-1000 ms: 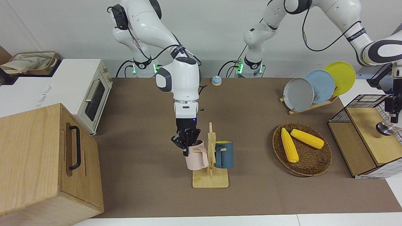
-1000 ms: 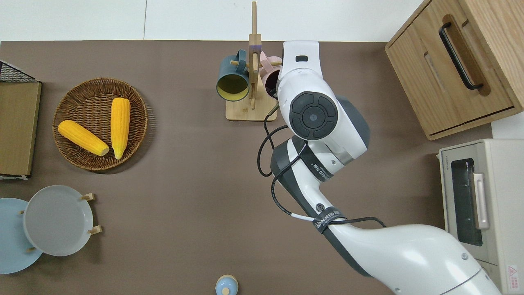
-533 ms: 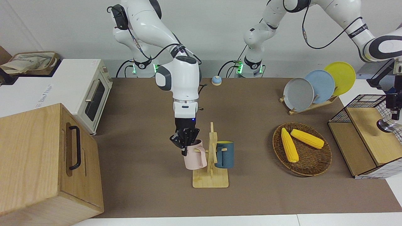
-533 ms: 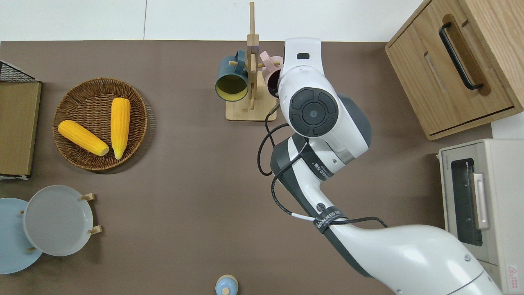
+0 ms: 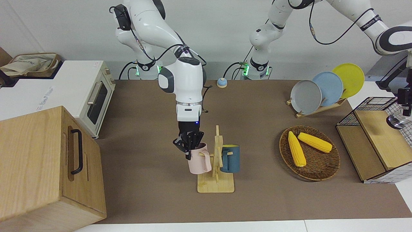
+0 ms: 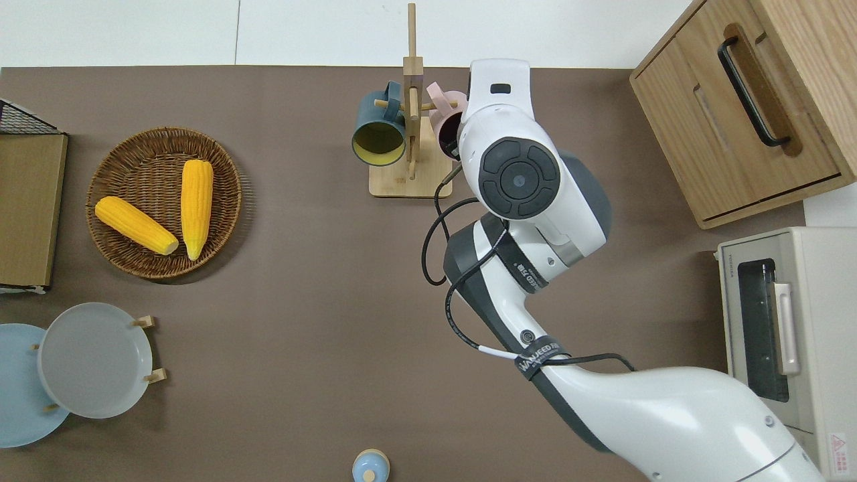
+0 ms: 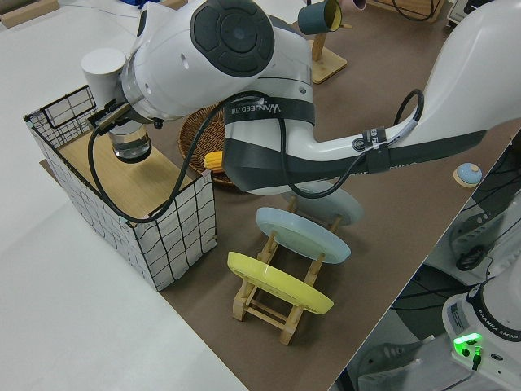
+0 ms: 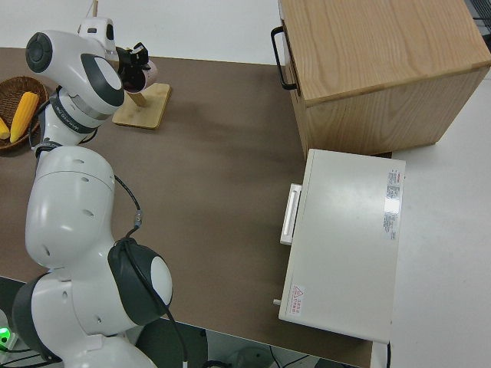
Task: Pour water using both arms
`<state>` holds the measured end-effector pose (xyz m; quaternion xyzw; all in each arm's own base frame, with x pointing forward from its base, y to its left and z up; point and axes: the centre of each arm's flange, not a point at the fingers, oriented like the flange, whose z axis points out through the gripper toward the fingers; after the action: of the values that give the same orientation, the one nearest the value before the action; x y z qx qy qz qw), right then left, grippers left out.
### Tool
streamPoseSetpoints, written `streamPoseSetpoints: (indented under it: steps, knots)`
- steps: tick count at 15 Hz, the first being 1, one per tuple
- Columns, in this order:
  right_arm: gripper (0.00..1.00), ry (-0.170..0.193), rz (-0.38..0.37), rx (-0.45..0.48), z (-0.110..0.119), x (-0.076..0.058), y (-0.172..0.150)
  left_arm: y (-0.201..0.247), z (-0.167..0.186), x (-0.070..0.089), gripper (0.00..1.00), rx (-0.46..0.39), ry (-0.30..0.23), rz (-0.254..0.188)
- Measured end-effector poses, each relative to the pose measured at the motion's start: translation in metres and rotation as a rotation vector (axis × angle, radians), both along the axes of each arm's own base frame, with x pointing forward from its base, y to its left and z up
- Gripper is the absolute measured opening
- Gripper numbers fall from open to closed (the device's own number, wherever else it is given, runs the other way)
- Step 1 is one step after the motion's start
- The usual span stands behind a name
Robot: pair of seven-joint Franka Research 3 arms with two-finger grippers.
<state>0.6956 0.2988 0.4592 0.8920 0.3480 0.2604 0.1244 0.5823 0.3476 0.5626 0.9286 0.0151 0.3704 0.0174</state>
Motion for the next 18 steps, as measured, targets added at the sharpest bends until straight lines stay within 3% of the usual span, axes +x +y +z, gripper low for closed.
streamPoseSetpoints:
  steps: [7, 13, 18]
  knots:
    - [0.06, 0.002, 0.000, 0.006, 0.011, 0.001, -0.008, -0.016, 0.048, -0.007, 0.63, -0.007, 0.085, 0.008]
    - [0.06, -0.005, 0.008, -0.010, 0.021, 0.006, -0.025, -0.027, 0.074, -0.015, 0.63, 0.005, 0.093, 0.035]
    - [0.06, 0.011, 0.034, -0.056, 0.025, 0.008, -0.045, -0.039, 0.083, -0.014, 0.63, 0.004, 0.101, 0.067]
